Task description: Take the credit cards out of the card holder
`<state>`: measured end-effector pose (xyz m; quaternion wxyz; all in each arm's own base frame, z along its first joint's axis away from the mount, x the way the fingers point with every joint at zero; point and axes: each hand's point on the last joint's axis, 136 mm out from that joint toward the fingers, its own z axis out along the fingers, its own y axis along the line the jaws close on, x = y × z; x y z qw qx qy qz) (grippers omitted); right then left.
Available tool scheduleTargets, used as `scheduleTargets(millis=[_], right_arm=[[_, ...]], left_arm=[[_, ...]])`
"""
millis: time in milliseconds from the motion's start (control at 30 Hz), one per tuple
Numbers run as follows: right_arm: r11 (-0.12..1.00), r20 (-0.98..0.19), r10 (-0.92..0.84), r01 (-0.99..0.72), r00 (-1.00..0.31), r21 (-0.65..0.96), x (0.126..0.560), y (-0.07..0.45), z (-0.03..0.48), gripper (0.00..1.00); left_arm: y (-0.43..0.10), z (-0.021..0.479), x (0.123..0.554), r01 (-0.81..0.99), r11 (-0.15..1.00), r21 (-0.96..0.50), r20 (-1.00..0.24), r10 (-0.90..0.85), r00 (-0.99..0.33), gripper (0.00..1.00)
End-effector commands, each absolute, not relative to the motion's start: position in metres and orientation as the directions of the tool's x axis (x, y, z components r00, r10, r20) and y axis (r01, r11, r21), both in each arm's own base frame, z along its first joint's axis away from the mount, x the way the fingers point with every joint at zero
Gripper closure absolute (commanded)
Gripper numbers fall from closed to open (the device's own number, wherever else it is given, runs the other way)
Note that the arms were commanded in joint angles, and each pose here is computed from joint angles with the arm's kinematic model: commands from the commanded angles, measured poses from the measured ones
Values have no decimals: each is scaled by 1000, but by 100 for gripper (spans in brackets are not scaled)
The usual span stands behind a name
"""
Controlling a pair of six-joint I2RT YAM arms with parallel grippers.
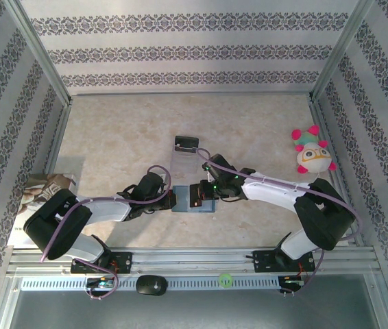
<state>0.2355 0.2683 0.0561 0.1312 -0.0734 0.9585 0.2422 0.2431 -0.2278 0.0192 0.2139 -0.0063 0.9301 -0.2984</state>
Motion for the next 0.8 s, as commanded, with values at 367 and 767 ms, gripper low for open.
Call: scheduleTargets(millis=[367,767], right_arm=[[911,-289,-176,-267,-941,314,231,287,58,100],[895,-277,-188,-281,-942,347,233,300,47,80]], left_arm=[[-221,-3,233,73,838,-541,-325,-128,-937,100],[-226,-3,234,80,829,-553,-319,-123,-940,100]])
